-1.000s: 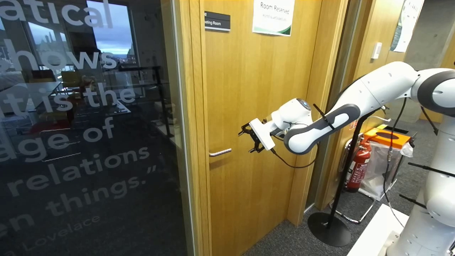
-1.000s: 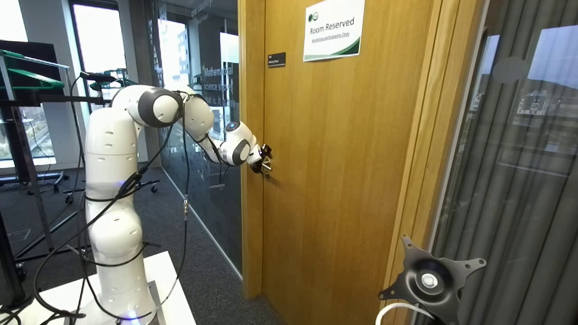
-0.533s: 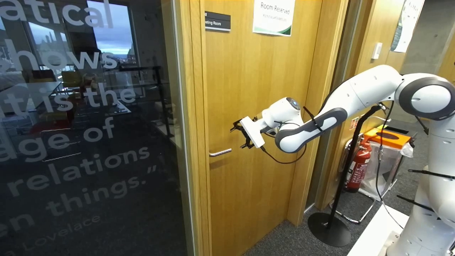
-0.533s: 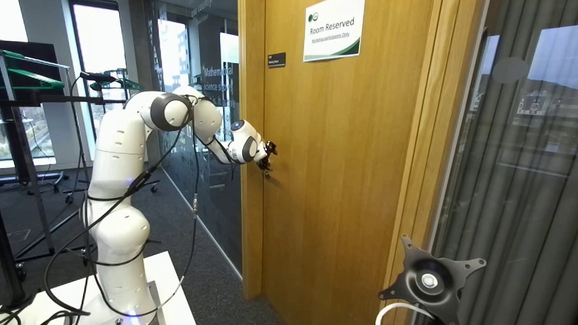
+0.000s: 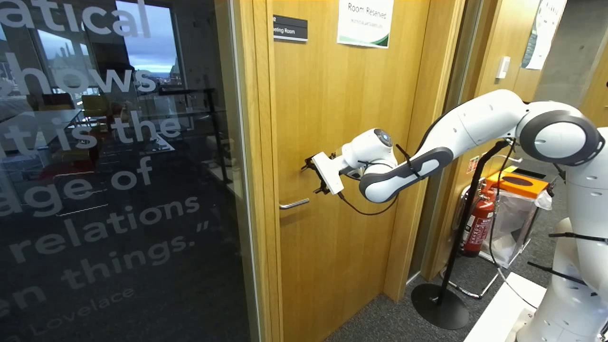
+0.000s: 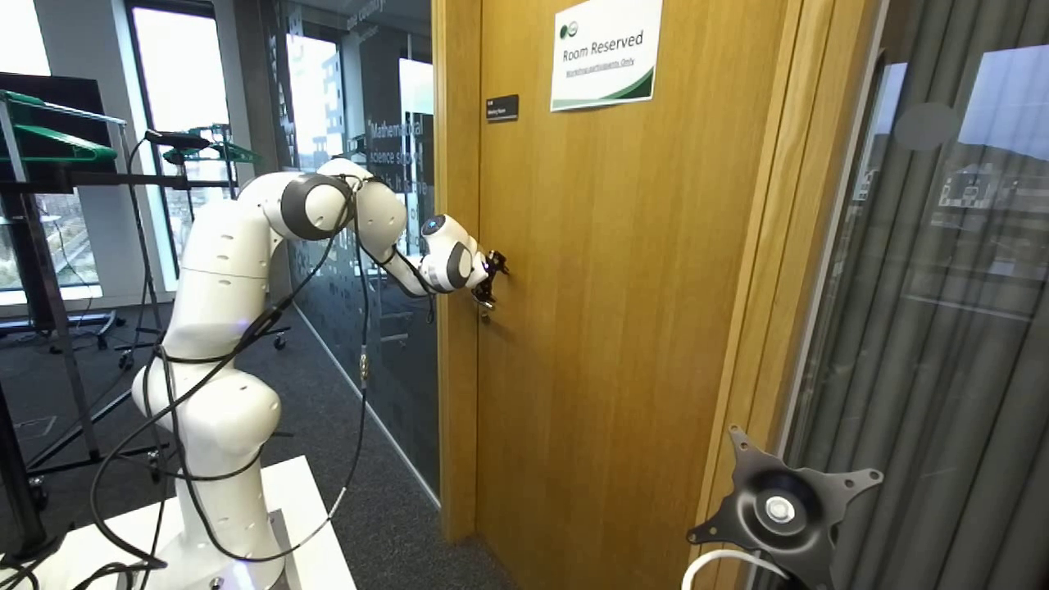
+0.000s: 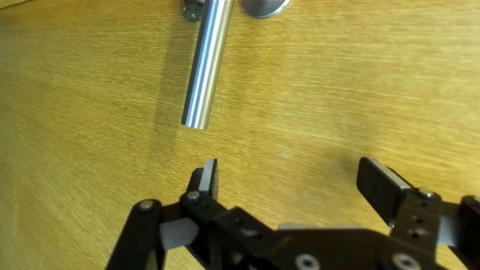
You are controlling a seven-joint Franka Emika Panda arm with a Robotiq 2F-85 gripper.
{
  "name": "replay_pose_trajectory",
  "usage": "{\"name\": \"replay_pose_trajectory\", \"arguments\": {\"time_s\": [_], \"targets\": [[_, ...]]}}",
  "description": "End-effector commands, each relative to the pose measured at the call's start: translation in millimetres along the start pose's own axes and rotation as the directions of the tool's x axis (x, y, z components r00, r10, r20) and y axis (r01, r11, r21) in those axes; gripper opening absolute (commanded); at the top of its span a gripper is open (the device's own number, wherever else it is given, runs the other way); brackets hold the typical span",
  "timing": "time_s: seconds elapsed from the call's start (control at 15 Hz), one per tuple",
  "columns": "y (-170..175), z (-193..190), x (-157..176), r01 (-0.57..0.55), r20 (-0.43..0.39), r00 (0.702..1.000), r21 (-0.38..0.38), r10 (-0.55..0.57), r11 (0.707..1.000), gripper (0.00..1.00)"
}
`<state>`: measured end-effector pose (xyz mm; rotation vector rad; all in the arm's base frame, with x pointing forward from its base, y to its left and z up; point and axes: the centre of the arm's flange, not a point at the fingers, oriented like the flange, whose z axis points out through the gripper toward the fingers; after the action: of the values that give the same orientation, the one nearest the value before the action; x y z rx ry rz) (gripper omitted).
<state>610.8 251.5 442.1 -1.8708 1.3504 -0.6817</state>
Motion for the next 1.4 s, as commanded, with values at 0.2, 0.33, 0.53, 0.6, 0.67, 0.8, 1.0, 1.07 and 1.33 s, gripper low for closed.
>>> {"name": "replay_pose_trajectory", "arguments": {"time_s": [0.2, 0.33, 0.53, 0.6, 0.67, 0.8, 1.0, 1.07, 1.33], "targets": [[11.6, 3.3, 4.9, -0.029, -0.030, 0.999, -0.023, 0.029, 0.999, 1.00], [10.6, 3.1, 7.2, -0.040, -0.036, 0.999, -0.027, 0.039, 0.999, 1.00], [7.0, 2.4, 6.5, -0.046, -0.040, 0.998, -0.025, 0.045, 0.999, 1.00], [7.2, 2.9, 5.4, -0.045, -0.039, 0.998, -0.024, 0.044, 0.999, 1.00], [8.3, 1.4, 3.9, -0.047, -0.038, 0.998, -0.025, 0.046, 0.999, 1.00], [13.2, -1.7, 1.0, -0.043, -0.032, 0.999, -0.030, 0.042, 0.999, 1.00], [28.9, -1.3, -3.1, -0.028, -0.023, 0.999, -0.046, 0.027, 0.999, 1.00], [33.5, -0.8, -6.1, -0.026, -0.021, 0.999, -0.056, 0.025, 0.998, 1.00], [45.4, 4.0, -18.0, -0.020, -0.011, 1.000, -0.082, 0.019, 0.996, 1.00]]}}
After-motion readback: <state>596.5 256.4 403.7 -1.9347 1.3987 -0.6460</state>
